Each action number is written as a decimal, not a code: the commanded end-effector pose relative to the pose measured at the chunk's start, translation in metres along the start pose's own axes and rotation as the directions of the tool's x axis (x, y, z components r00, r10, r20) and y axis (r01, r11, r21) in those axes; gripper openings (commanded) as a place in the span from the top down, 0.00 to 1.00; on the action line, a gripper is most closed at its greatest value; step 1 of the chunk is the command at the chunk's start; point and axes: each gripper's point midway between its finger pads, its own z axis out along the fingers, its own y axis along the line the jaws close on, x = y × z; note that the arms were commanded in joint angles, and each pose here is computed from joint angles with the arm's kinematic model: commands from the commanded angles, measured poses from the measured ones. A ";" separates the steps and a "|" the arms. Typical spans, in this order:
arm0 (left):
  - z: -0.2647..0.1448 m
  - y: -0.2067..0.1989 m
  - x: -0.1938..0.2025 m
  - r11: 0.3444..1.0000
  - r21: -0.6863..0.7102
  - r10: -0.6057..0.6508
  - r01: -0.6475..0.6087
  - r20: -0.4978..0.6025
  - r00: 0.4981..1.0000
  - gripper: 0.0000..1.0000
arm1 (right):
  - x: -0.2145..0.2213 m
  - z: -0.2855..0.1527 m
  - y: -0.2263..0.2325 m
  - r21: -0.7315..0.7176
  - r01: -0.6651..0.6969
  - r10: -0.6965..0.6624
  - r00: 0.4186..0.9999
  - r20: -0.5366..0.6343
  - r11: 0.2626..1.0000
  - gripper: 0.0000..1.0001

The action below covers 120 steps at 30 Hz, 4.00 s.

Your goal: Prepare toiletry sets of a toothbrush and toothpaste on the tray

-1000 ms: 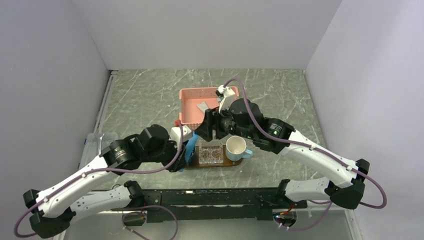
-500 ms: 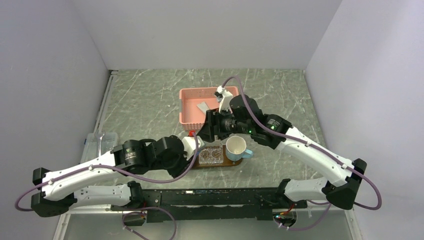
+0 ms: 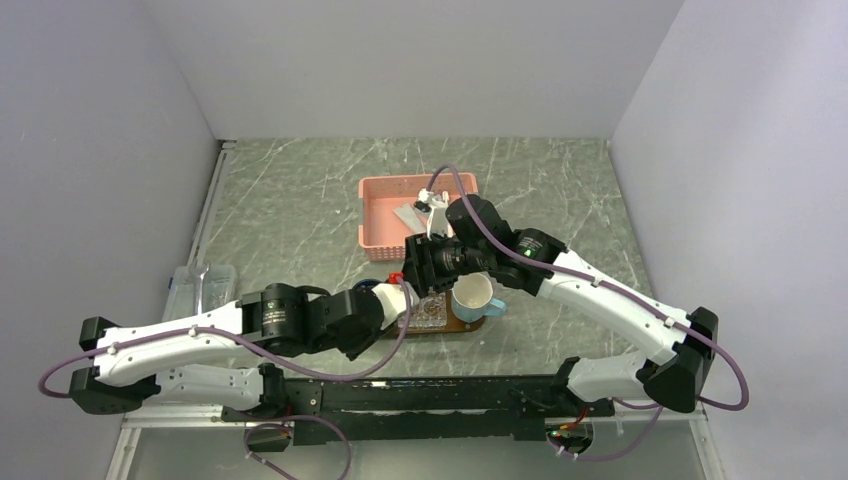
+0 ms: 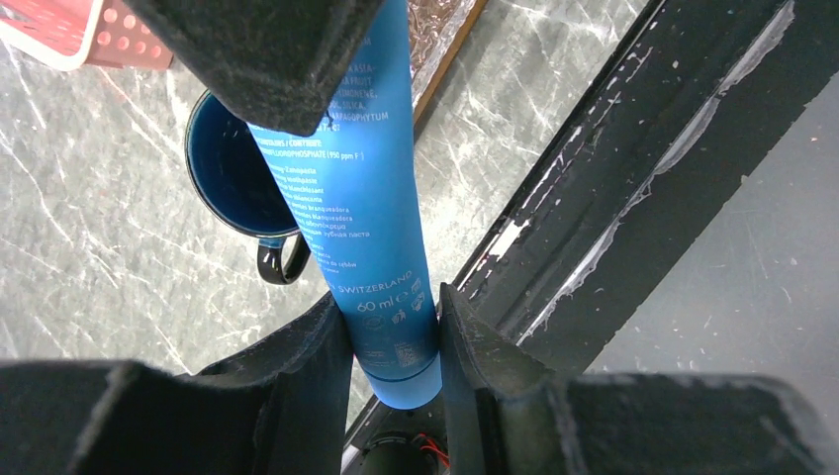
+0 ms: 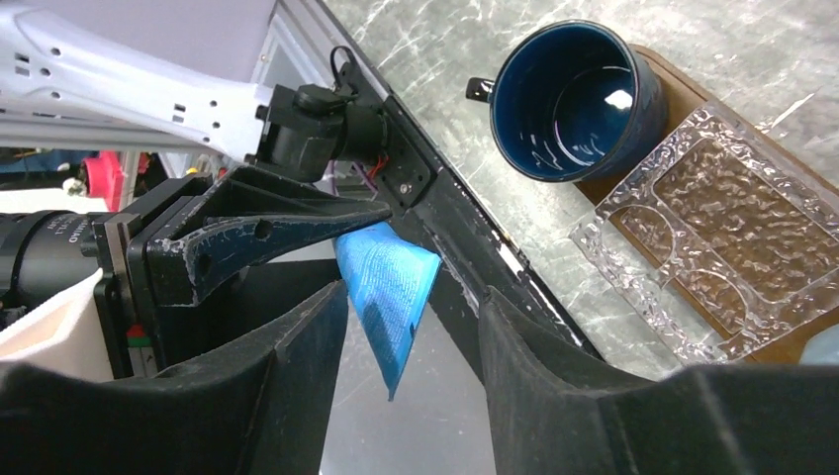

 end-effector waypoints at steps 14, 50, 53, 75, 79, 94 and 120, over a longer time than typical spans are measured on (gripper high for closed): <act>-0.010 0.003 -0.021 0.996 -0.083 0.037 -0.032 0.057 0.998 1.00 | 0.012 0.004 0.012 -0.119 -0.051 0.043 0.996 -0.074 0.992 0.64; -0.031 -0.013 -0.038 0.994 0.106 -0.042 0.007 0.335 0.941 0.13 | -0.010 -0.031 0.013 -0.074 0.046 -0.042 0.997 0.057 0.996 1.00; -0.033 -0.010 -0.039 0.995 0.097 -0.060 0.027 0.352 0.934 0.09 | -0.017 -0.043 0.015 -0.042 0.086 -0.083 0.993 0.080 0.995 1.00; -0.022 0.054 -0.038 0.953 -0.007 -0.280 0.304 0.363 0.889 0.01 | -0.064 -0.079 -0.019 0.357 0.364 -0.424 0.900 0.105 0.861 1.00; -0.022 0.081 -0.033 0.918 -0.051 -0.352 0.393 0.349 0.868 0.01 | -0.068 -0.076 -0.018 0.395 0.413 -0.479 0.874 0.084 0.821 1.00; -0.024 0.168 -0.007 0.748 -0.207 -0.501 0.631 0.447 0.741 0.03 | -0.061 -0.044 -0.029 0.530 0.540 -0.576 0.810 -0.115 0.654 1.00; -0.034 0.182 0.013 0.690 -0.265 -0.503 0.674 0.495 0.709 0.03 | -0.036 0.001 -0.042 0.494 0.564 -0.556 0.811 -0.182 0.662 1.00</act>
